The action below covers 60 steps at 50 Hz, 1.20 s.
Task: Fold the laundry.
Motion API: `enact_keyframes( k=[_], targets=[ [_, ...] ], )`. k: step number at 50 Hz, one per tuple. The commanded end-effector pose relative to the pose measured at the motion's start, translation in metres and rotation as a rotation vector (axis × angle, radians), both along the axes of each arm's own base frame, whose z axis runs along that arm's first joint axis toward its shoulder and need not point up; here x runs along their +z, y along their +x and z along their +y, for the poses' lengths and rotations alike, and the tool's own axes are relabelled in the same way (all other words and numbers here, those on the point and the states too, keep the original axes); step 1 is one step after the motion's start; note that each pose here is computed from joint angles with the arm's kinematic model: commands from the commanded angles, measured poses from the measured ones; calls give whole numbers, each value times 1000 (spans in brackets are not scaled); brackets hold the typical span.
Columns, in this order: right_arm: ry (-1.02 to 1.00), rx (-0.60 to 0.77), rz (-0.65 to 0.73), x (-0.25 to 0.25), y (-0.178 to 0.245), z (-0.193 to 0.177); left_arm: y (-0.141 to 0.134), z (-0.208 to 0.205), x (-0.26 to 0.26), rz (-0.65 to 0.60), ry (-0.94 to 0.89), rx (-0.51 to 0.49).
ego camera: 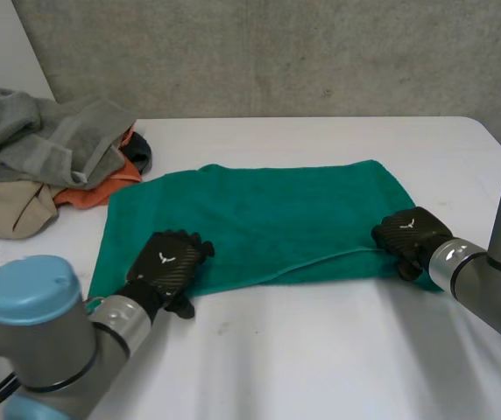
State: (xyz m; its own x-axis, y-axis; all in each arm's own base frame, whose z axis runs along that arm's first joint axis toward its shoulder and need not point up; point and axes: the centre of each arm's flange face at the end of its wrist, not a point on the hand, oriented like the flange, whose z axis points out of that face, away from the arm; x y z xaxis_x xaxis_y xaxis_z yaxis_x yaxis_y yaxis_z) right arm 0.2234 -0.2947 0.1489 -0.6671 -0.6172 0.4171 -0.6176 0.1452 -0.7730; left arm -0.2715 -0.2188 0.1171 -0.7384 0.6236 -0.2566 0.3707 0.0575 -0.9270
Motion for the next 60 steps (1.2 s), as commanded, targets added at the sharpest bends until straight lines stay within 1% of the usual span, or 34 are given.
enact_keyframes(
  k=[1,6,14,15,18,23,26,29,38,41,45,50,56,60],
  targets=[
    [6,-1,0,-1,-1,1,-1,-17,-12,-55,-23,109],
    [10,0,-1,-2,-1,2,5,-25,-10,-65,-47,146],
    [9,4,-1,-2,-1,2,28,-47,-11,-70,-62,233],
    [11,4,0,-2,-1,3,35,-51,-12,-87,-64,251],
    [11,4,0,-2,-1,3,44,-58,-13,-121,-78,271],
    [9,4,-1,-2,-1,2,64,-69,-16,-215,-109,301],
    [9,4,-1,-2,-1,2,72,-69,-17,-250,-109,311],
    [9,4,-1,-2,-1,2,76,-66,-11,-254,-120,318],
    [6,4,-1,-2,-1,2,91,-55,31,-183,-202,282],
    [5,4,-2,-1,0,1,93,-53,35,-173,-204,267],
    [6,2,-1,-1,-1,1,96,-44,30,-189,-134,247],
    [8,4,-1,-2,-1,2,96,-27,19,-208,9,207],
    [6,4,-1,-1,0,2,108,-32,14,-190,46,209],
    [7,6,0,-2,0,2,109,-37,12,-181,50,199]
  ],
)
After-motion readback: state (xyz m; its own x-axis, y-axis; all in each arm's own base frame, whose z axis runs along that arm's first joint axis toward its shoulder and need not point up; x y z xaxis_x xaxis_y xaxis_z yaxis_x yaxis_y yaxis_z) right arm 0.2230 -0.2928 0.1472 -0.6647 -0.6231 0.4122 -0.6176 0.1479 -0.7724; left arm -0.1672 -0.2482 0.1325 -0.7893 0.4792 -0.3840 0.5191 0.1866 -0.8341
